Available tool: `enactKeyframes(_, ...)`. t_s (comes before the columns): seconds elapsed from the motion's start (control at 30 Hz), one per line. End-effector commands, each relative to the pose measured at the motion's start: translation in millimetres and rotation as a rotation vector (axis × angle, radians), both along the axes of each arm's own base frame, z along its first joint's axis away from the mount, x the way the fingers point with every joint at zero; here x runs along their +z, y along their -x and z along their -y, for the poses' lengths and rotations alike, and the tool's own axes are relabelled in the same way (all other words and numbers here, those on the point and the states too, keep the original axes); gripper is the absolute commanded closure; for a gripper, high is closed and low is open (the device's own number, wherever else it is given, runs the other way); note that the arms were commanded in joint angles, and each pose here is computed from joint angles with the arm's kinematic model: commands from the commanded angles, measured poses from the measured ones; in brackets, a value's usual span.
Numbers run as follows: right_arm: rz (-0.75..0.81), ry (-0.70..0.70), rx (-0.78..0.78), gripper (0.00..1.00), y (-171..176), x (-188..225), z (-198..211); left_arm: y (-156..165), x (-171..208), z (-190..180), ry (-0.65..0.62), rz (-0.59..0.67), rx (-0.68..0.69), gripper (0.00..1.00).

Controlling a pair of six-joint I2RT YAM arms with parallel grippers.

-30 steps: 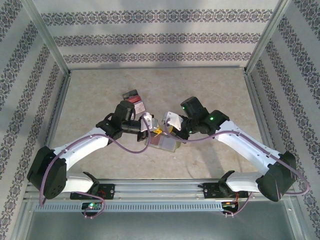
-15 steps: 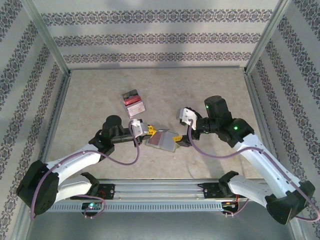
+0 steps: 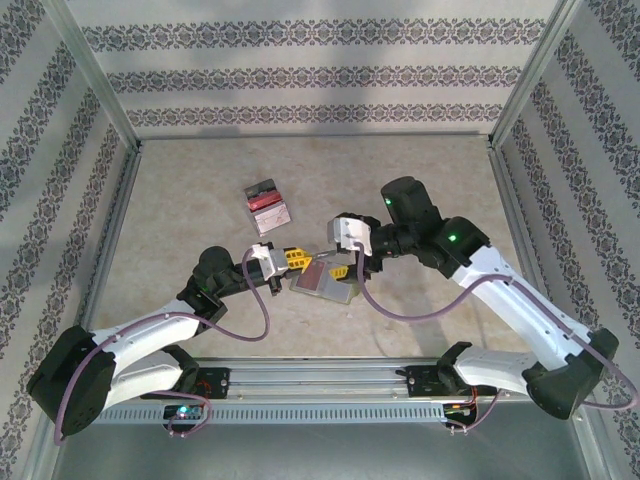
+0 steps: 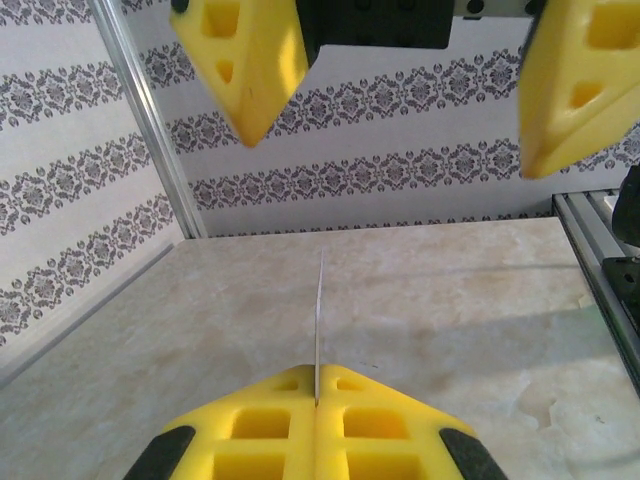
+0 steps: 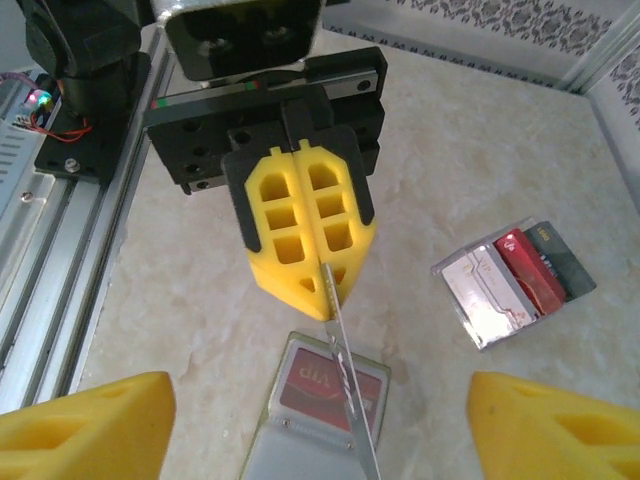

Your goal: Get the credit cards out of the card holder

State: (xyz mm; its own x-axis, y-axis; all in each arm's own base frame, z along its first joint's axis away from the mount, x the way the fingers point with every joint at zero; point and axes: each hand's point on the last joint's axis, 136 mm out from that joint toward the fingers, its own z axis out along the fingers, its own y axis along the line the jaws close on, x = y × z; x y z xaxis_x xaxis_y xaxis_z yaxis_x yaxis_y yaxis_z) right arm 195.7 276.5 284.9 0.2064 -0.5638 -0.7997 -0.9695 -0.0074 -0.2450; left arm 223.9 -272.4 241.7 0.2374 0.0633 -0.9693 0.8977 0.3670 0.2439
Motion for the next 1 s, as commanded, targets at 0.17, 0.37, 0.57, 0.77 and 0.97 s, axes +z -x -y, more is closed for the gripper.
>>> enactKeyframes(0.17, 0.019, 0.07, 0.056, 0.43, -3, -11, -10, 8, 21, -1, 0.066, 0.06, -0.012, 1.0)
enactKeyframes(0.37, 0.007, 0.099, 0.062, 0.53, -8, -24, -15, 9, 19, -1, 0.067, 0.052, -0.016, 1.0)
enactKeyframes(0.57, 0.002, 0.109, 0.066, 0.71, -10, -30, -18, 8, 20, 0, 0.065, 0.043, -0.021, 1.0)
enactKeyframes(0.77, -0.002, 0.12, 0.041, 0.97, -11, -32, -14, 7, 21, -1, 0.07, 0.021, -0.009, 0.85)
enactKeyframes(0.97, -0.038, 0.123, -0.017, 1.0, -15, -32, -3, -6, 16, -12, 0.059, -0.052, 0.095, 0.18)
